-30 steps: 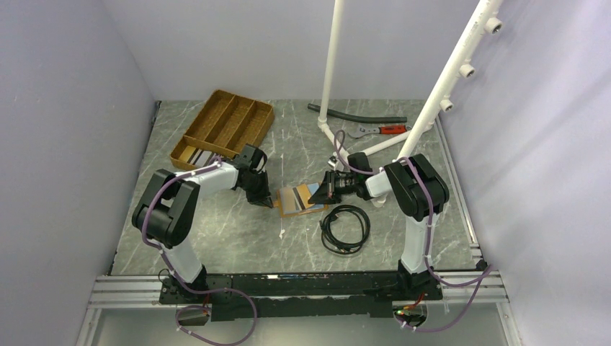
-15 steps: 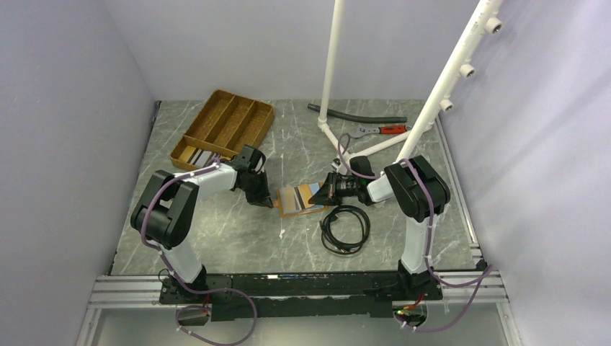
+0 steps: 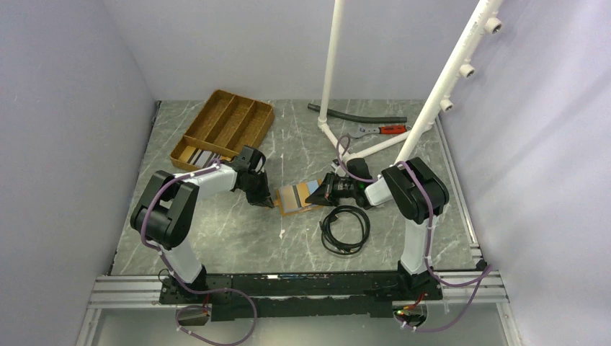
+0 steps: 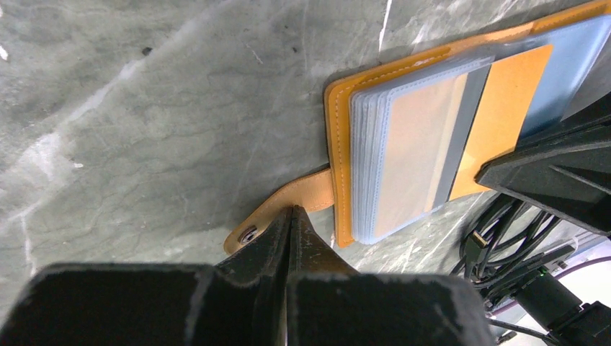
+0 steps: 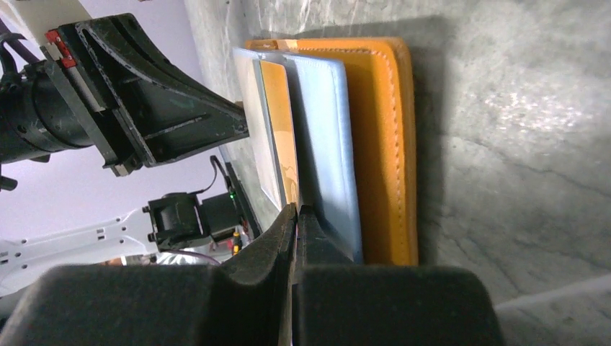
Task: Put the credit cards into the card holder
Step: Insert the credit card into the card holder.
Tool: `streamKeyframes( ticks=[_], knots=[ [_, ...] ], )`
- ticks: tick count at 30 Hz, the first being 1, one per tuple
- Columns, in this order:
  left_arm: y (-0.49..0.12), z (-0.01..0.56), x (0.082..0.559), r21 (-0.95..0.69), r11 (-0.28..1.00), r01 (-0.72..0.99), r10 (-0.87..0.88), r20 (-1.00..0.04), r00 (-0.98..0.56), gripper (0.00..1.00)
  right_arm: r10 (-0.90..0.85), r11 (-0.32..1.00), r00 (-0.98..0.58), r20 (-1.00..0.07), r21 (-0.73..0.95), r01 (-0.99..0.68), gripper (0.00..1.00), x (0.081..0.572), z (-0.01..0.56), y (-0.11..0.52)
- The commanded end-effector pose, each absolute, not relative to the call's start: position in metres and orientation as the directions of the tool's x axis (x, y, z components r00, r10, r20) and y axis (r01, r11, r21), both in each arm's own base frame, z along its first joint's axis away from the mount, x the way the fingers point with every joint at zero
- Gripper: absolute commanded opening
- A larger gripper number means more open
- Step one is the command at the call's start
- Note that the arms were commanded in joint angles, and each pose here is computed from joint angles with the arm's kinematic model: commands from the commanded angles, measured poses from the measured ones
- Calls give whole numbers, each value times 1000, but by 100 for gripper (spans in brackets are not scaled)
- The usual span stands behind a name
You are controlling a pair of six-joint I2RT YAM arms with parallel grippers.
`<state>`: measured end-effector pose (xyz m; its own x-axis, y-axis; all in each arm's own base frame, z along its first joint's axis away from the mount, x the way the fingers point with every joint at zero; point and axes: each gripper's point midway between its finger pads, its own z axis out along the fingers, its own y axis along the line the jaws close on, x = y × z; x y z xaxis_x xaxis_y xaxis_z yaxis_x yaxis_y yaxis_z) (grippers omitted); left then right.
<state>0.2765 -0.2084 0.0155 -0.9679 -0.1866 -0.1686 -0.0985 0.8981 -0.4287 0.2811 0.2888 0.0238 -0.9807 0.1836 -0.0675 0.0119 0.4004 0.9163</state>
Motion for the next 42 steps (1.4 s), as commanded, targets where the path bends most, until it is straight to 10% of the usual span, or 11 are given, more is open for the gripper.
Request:
streamKeyframes(
  ticks=[1, 16, 36, 42],
  knots=[
    [-200, -27, 245, -323, 940, -113, -149, -88, -985, 5, 258, 427, -958, -128, 904, -5, 0, 292, 25, 293],
    [-214, -22, 258, -344, 935, -88, -134, -113, -985, 5, 98, 539, -966, -237, 829, -149, 0, 274, 12, 316],
    [-206, -23, 252, -320, 944, -83, -126, -115, -985, 5, -98, 775, -897, -431, 533, -340, 49, 300, 47, 268],
    [-208, -25, 251, -328, 941, -85, -126, -107, -986, 5, -85, 734, -892, -445, 578, -358, 34, 314, 52, 281]
  ],
)
